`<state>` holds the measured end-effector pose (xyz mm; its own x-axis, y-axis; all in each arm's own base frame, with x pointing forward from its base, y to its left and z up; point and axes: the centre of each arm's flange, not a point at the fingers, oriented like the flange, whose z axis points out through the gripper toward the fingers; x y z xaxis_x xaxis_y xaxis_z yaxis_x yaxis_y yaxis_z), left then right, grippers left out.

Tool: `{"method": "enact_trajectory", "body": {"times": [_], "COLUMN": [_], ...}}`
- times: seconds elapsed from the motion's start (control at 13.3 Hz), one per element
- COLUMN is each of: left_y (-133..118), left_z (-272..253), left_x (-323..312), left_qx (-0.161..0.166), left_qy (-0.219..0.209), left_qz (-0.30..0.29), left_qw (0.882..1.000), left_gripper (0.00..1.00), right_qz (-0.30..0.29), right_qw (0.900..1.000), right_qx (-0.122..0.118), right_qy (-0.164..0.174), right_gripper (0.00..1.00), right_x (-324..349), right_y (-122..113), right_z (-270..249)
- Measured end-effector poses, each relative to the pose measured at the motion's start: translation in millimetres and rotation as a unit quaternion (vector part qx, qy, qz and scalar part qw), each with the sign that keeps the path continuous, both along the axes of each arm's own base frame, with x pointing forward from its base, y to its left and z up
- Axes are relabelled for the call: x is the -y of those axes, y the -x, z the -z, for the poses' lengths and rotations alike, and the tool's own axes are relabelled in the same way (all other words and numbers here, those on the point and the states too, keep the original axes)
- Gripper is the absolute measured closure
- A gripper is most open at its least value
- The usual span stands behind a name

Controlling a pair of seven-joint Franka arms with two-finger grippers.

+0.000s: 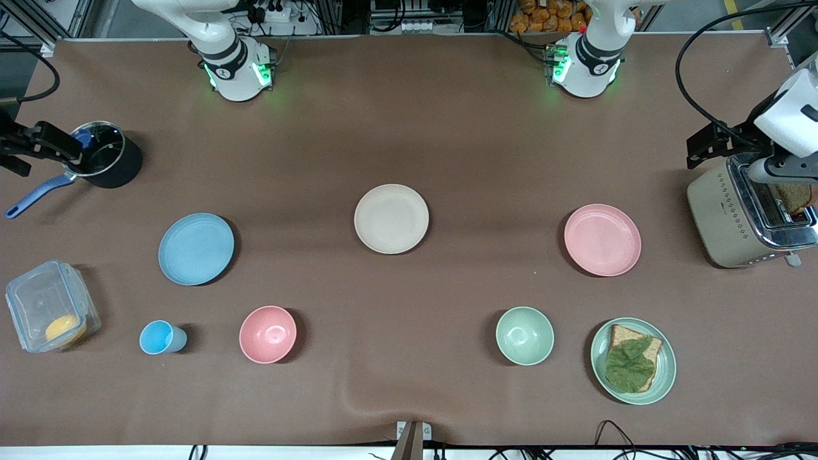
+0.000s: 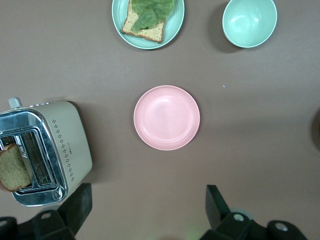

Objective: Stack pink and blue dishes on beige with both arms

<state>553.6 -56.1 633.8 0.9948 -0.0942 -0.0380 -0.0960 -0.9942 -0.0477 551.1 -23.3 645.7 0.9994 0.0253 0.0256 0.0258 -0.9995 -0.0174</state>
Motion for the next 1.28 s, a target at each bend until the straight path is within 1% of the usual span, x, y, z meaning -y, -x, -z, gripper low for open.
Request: {"method": "enact_trajectory", "body": {"times": [0.38,0.53,0.68,0.75,0.83,0.98,1.05,1.21,1.28], "left_y": [2.3,1.6,-5.0,-12.8,-21.9,-36.7,-38.7,-35.0,-30.7], "left_z": [-3.2,10.0,43.0,63.4,85.5,137.7,164.3,211.8,232.9], "left_x": [-1.9,-8.5,-20.5,-27.2,-33.6,-50.2,-57.9,-63.2,-63.5], "left_qx": [0.002,-0.013,-0.042,-0.053,-0.057,-0.044,-0.039,-0.025,-0.020], "left_qy": [0.000,-0.002,-0.003,-0.002,0.000,0.004,0.006,0.009,0.010], "left_qz": [-0.002,-0.008,-0.018,-0.023,-0.028,-0.039,-0.045,-0.047,-0.046], "left_qw": [1.000,1.000,0.999,0.998,0.998,0.998,0.998,0.999,0.999], "left_gripper": [0.00,0.00,0.00,0.00,0.00,0.00,0.00,0.00,0.00], "right_qz": [0.000,0.000,0.000,0.000,0.001,0.002,0.001,-0.006,-0.016], "right_qw": [1.000,1.000,1.000,1.000,1.000,1.000,1.000,0.999,0.998], "right_qx": [0.000,0.000,-0.001,-0.003,-0.008,-0.022,-0.027,-0.042,-0.056], "right_qy": [0.000,0.000,0.000,0.000,0.000,0.001,0.001,-0.003,-0.005], "right_gripper": [0.00,0.00,0.00,0.00,0.00,0.00,0.00,0.00,0.00], "right_x": [0.0,-0.1,-0.1,0.5,1.5,2.2,1.3,-7.6,-18.5], "right_y": [0.0,0.0,-0.4,-2.0,-5.4,-15.8,-19.7,-26.6,-33.2], "right_z": [0.0,0.0,0.7,3.6,9.8,27.9,34.6,51.0,66.6]}}
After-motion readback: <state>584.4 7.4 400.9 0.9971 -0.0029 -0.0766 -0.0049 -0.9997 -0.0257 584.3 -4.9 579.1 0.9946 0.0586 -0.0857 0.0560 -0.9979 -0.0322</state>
